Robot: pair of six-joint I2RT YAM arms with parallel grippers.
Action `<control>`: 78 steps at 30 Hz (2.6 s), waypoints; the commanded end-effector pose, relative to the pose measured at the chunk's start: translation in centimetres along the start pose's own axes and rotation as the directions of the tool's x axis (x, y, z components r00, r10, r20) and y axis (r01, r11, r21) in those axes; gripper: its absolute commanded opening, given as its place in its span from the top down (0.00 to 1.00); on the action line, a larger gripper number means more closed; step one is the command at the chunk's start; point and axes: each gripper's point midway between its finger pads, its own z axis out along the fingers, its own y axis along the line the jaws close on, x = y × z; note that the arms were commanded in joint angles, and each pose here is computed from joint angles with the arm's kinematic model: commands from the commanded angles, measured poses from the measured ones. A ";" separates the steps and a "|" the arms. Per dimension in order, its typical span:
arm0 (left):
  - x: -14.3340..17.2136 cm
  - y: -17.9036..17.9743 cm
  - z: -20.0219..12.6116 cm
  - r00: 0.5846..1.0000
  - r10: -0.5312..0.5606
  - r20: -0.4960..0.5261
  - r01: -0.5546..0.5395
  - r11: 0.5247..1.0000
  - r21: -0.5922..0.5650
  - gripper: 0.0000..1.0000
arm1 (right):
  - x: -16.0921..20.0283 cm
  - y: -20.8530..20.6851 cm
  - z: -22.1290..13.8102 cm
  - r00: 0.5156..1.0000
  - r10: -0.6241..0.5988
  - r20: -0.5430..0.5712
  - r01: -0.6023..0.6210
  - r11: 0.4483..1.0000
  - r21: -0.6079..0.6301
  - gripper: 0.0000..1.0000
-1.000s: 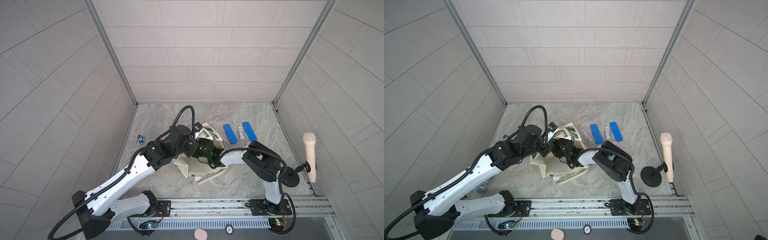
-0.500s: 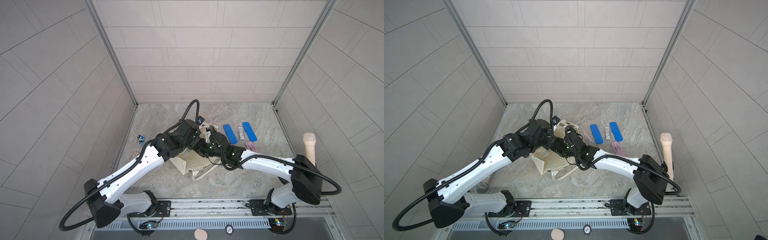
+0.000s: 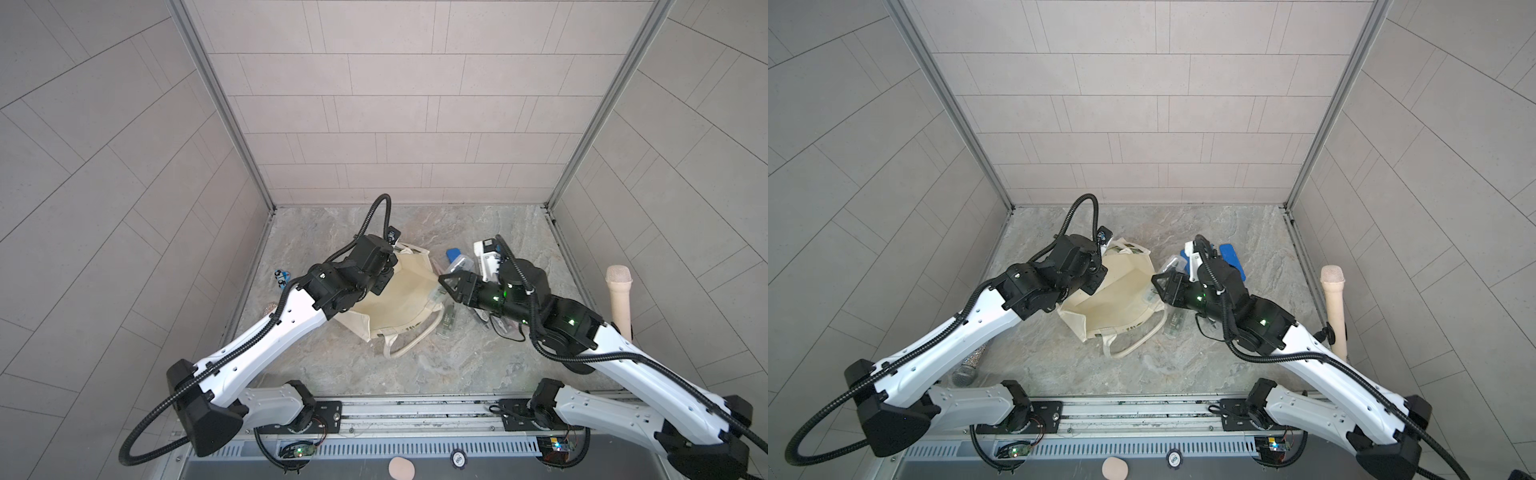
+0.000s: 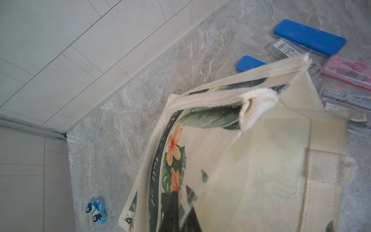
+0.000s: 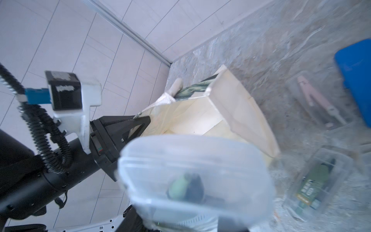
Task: Take out the compass set from the canvas bag
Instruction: Place the compass set at the center of the board, then adjust the canvas bag at the center of the board.
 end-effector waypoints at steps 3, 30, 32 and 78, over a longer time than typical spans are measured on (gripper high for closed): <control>-0.8 3.7 -0.5 0.957 -0.285 0.049 0.285 0.958 0.014 1.00 | -1.9 -5.2 -2.9 1.000 0.015 0.020 -0.017 0.990 0.141 0.56; 2.2 13.3 3.6 0.701 -0.711 0.057 0.699 0.701 0.143 1.00 | 4.4 -12.7 12.1 0.841 -0.028 -0.540 0.274 0.883 0.381 0.56; 2.0 13.4 3.6 0.670 -0.740 0.058 0.724 0.668 0.171 1.00 | 5.3 -13.3 14.1 0.812 -0.052 -0.581 0.331 0.861 0.386 0.56; -6.9 15.8 0.6 -0.076 -0.997 -0.027 0.765 -0.076 0.640 1.00 | 5.1 -19.6 6.2 0.924 -0.078 -0.374 0.254 0.856 0.450 0.29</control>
